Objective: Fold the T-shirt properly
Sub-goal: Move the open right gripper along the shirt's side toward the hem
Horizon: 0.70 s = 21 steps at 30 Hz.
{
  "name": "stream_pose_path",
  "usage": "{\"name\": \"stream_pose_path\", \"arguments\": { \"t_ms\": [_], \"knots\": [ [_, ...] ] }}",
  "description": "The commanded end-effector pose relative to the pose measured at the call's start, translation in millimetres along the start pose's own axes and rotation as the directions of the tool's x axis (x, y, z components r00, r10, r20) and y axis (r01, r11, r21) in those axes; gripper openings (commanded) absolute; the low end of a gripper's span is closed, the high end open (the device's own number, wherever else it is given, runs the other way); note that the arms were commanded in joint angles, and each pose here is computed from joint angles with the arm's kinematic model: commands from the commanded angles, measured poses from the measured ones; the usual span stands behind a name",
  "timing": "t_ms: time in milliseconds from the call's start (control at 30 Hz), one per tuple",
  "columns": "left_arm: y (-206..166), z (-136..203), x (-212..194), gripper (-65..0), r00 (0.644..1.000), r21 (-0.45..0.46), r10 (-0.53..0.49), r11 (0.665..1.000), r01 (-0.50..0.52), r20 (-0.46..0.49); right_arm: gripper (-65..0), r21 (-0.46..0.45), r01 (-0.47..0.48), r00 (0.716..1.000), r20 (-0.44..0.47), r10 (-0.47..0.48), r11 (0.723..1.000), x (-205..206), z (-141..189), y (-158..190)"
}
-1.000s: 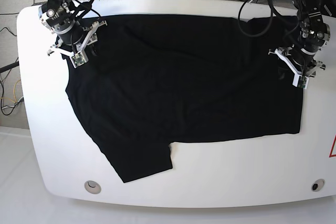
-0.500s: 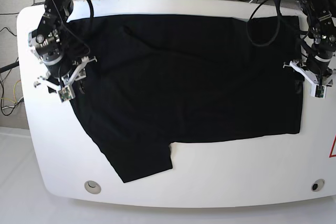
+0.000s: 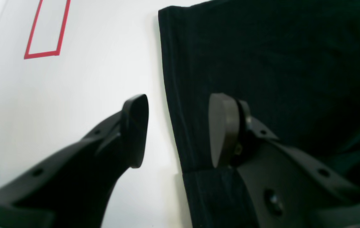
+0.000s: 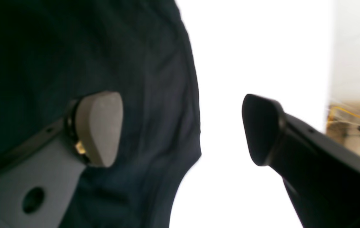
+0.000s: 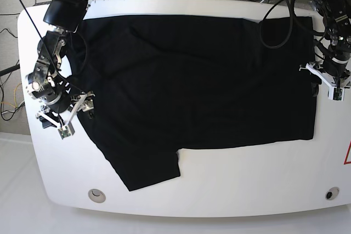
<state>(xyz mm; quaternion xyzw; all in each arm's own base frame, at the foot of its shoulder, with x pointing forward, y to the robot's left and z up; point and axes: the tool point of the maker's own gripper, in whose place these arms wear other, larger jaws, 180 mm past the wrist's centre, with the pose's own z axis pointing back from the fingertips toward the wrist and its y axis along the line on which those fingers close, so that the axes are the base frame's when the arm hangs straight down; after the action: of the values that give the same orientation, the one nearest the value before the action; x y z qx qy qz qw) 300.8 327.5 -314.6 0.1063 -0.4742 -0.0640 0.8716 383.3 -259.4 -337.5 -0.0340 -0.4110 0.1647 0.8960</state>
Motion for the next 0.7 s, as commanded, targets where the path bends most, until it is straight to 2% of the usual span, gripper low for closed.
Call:
{"name": "stream_pose_path", "arguments": {
  "t_ms": [0, 300, 533, 667],
  "knots": [
    [9, 3, 16, -36.8, 0.999, 0.017, -0.011, 1.000, 0.010, 0.052, -8.4, 0.002, 0.007, 0.997, 0.082, -0.007, 1.000, 23, -5, -13],
    [23, 10, 6, -36.8, 0.999, 0.071, -0.029, 0.997, 0.028, 0.020, -8.7, 0.072, 0.100, 0.989, 0.106, -0.108, 0.992, 20, -41, -18],
    [30, 17, -6, -36.8, 1.000, 0.089, -0.022, 0.996, 0.022, -0.004, -9.2, 0.112, 0.185, 0.959, 0.197, -0.204, 0.976, 20, -57, -17],
    [38, 24, -13, -36.8, 1.000, 0.114, -0.007, 0.993, 0.009, -0.014, -9.2, 0.105, 0.190, 0.953, 0.218, -0.209, 0.976, 18, -64, -22]
  ]
}}
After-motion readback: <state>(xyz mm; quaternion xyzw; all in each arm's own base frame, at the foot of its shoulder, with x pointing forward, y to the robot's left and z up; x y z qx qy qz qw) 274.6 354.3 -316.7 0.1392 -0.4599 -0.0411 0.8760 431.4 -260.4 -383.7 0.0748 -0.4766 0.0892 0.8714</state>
